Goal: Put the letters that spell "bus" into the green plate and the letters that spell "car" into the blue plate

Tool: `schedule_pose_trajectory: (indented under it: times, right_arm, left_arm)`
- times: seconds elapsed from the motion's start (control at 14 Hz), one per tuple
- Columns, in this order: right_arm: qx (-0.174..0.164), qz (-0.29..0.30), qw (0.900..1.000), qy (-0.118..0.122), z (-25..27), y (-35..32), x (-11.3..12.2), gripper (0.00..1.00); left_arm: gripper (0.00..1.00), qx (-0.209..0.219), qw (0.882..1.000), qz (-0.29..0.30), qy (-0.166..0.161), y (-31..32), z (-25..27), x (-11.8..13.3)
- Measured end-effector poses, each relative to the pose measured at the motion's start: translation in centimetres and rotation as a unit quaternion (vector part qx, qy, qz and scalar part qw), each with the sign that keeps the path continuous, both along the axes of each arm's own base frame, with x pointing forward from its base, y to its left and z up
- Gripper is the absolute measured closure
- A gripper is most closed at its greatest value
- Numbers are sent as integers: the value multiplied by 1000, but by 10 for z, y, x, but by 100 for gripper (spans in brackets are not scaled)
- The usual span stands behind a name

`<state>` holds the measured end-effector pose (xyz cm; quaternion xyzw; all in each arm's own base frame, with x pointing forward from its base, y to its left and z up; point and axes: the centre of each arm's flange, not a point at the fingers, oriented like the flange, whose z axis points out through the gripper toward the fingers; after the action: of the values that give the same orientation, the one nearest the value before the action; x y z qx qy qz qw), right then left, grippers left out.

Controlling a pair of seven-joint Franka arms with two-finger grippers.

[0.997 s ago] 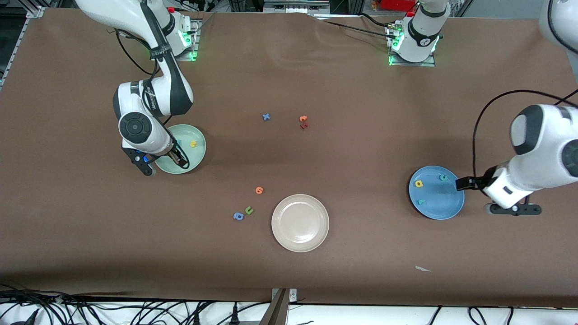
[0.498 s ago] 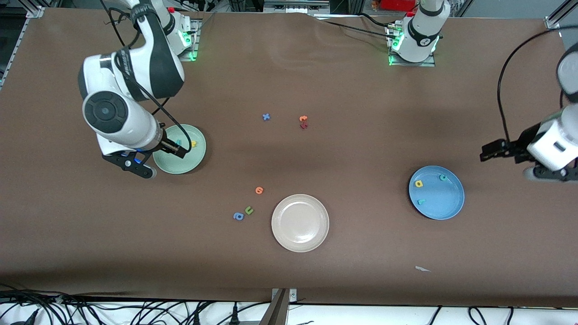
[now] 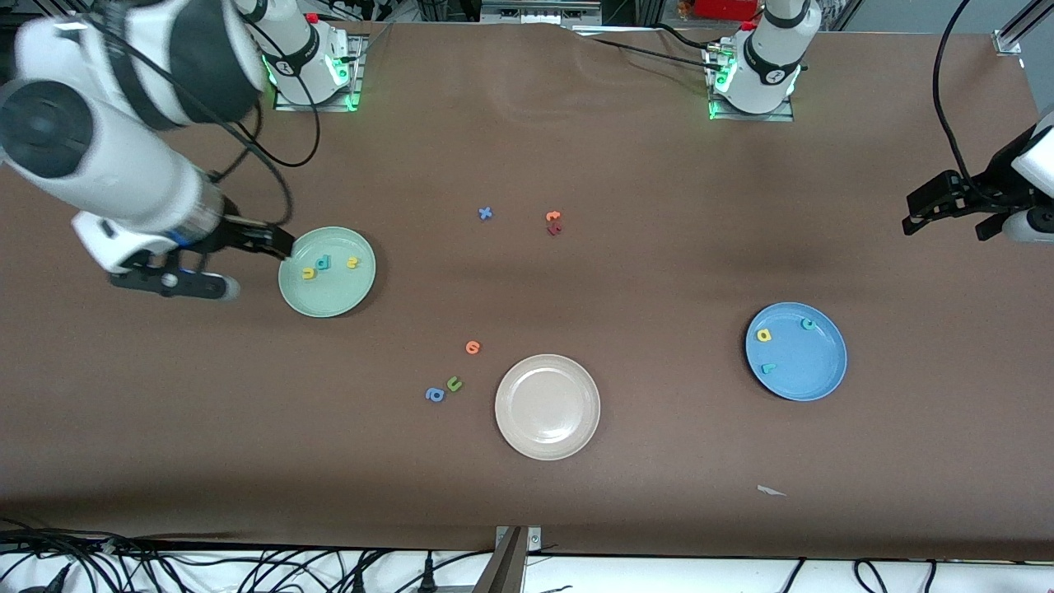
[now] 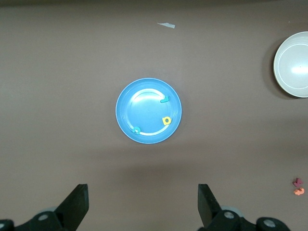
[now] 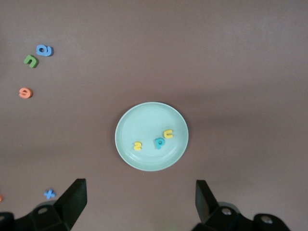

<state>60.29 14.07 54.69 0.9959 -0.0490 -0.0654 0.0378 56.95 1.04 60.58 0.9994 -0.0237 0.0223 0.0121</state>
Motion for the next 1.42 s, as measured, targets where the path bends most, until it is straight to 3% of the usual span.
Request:
schedule_pose_trajectory:
  times: [0.21,0.43,0.71,1.0,1.42]
  right_arm:
    - [18,-2,1000,-5,17,-49,-29,0]
    - [29,30,998,-55,5,-91,-62,0]
    - [26,37,998,-32,39,-113,-99,0]
    - [44,3,998,-41,46,-138,-95,0]
    - [43,-3,998,-50,37,-133,-66,0]
  left_arm:
    - [0,-1,1000,-1,9,-2,-9,0]
    - [0,-1,1000,5,13,5,-13,0]
    - [0,-1,1000,11,12,12,-12,0]
    - [0,-1,1000,8,12,8,-13,0]
    - [0,-1,1000,6,13,7,-14,0]
